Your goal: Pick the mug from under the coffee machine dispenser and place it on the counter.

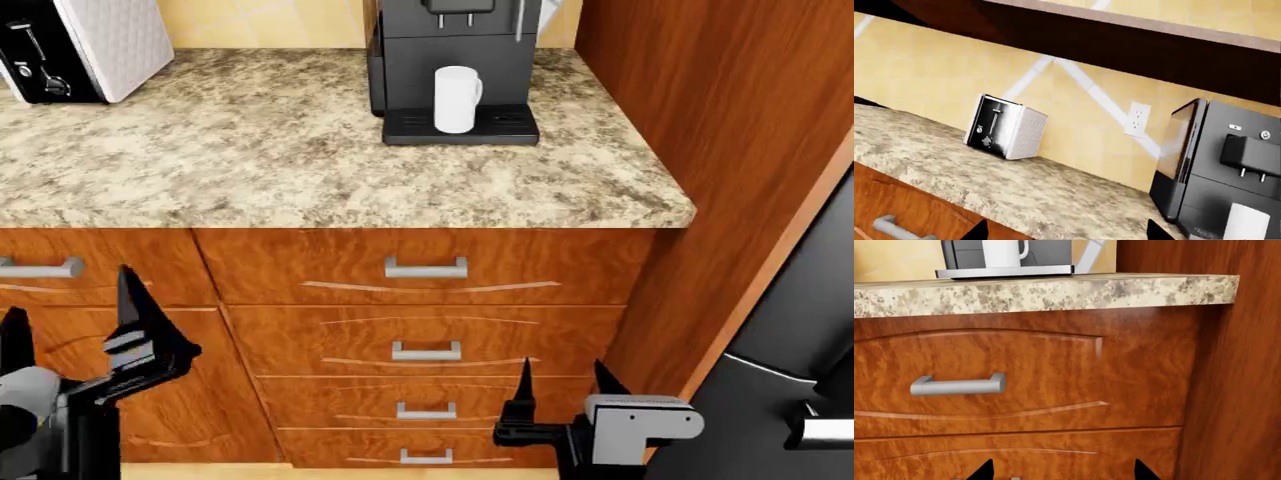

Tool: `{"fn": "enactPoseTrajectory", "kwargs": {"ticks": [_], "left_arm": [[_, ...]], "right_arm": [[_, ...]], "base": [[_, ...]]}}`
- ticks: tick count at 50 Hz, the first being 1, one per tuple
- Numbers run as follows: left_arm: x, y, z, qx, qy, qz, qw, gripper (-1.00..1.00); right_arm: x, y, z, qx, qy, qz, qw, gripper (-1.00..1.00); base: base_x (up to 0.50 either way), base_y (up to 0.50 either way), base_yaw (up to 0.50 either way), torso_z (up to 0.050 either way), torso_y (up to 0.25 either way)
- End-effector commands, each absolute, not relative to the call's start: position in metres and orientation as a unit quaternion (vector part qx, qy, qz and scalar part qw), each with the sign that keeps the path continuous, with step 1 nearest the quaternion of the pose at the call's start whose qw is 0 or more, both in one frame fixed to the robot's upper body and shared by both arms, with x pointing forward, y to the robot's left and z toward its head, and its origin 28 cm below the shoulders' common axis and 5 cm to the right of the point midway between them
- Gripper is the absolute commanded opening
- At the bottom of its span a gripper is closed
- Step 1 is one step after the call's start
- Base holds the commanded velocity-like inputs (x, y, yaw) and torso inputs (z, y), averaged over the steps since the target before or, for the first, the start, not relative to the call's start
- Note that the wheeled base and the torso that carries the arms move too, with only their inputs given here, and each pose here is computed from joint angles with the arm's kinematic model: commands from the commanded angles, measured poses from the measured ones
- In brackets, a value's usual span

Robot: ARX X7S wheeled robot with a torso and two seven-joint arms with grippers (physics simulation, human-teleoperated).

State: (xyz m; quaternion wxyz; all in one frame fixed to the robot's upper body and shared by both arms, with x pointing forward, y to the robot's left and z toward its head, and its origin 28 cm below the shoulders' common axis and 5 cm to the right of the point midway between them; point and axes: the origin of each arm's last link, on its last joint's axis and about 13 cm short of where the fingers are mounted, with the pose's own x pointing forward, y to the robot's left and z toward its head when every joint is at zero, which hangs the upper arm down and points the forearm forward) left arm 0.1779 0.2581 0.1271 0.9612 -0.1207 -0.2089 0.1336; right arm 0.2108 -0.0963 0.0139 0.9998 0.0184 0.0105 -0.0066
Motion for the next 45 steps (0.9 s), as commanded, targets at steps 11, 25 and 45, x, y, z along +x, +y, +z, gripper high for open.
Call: {"fn": "enactPoseTrajectory", "kwargs": {"ticks": [11,25,45], "left_arm": [[0.059,0.293,0.234,-0.255,-0.484,0.177,0.818,1.00],[0.058,0.293,0.234,-0.264,-0.491,0.173,0.812,1.00],[0.056,0.292,0.236,-0.264,-0.494,0.172,0.810,1.00]], "right_arm": [[0.212,-0.097,0.021,0.050,-0.001,-0.019,0.999,1.00],[0.207,-0.093,0.075,0.032,-0.027,-0.021,0.999,1.00],[0.208,-0.090,0.275,-0.051,-0.063,-0.028,0.996,1.00]], "base": [[0.00,0.00,0.00,0.000,0.000],[0.00,0.00,0.00,0.000,0.000],[0.00,0.00,0.00,0.000,0.000]]}}
